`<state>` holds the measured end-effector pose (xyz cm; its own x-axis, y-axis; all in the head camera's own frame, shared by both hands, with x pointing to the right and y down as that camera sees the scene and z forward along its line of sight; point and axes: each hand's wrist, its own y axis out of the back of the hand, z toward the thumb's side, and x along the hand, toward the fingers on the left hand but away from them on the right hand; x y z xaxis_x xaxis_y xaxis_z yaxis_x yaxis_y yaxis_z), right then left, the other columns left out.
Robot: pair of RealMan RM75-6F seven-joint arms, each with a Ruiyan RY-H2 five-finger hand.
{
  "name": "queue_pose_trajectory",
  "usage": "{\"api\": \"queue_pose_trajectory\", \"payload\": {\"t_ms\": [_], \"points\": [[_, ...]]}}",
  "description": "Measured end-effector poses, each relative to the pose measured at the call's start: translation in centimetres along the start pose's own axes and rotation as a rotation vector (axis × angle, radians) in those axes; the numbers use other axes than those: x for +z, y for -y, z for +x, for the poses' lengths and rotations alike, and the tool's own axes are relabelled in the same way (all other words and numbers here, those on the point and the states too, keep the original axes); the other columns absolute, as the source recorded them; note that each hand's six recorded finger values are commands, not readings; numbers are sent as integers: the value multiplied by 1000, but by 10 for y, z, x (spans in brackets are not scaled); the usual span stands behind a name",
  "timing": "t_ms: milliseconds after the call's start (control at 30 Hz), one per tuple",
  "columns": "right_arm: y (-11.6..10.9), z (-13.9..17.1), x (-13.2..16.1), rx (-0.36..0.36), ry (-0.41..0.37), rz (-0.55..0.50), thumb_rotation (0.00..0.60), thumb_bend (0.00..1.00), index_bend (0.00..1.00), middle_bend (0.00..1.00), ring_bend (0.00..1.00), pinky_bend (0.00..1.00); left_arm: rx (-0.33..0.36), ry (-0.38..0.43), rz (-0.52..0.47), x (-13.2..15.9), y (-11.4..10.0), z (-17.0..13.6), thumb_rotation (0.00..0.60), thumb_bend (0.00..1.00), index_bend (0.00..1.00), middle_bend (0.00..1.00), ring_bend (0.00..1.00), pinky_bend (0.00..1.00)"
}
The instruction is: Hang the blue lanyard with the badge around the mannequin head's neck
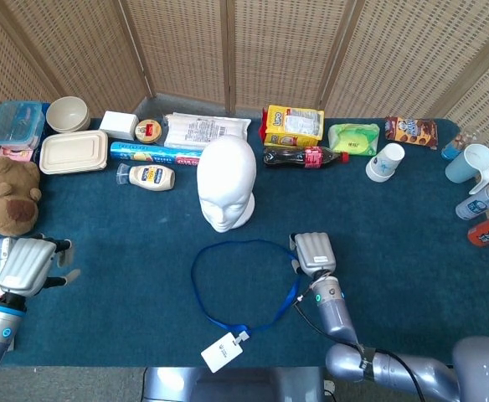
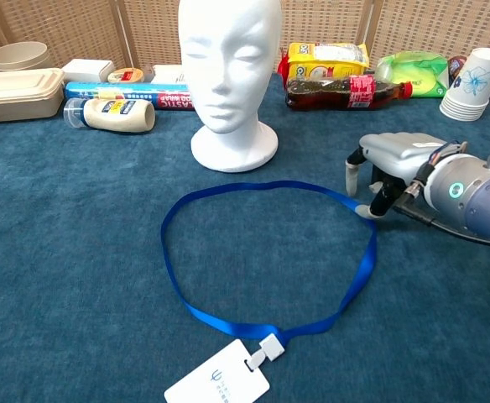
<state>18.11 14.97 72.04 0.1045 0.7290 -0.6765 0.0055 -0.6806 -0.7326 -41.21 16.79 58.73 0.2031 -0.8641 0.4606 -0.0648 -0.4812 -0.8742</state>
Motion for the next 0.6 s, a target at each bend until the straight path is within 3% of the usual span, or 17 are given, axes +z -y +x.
{"api": "queue_pose_trajectory", "payload": {"t_ms": [600], "points": [[-2, 0, 8, -2, -3, -9, 600, 376, 435, 1000, 1000, 1000, -1, -3, -7, -1, 2, -2, 599, 177, 668, 694, 670, 508]]}}
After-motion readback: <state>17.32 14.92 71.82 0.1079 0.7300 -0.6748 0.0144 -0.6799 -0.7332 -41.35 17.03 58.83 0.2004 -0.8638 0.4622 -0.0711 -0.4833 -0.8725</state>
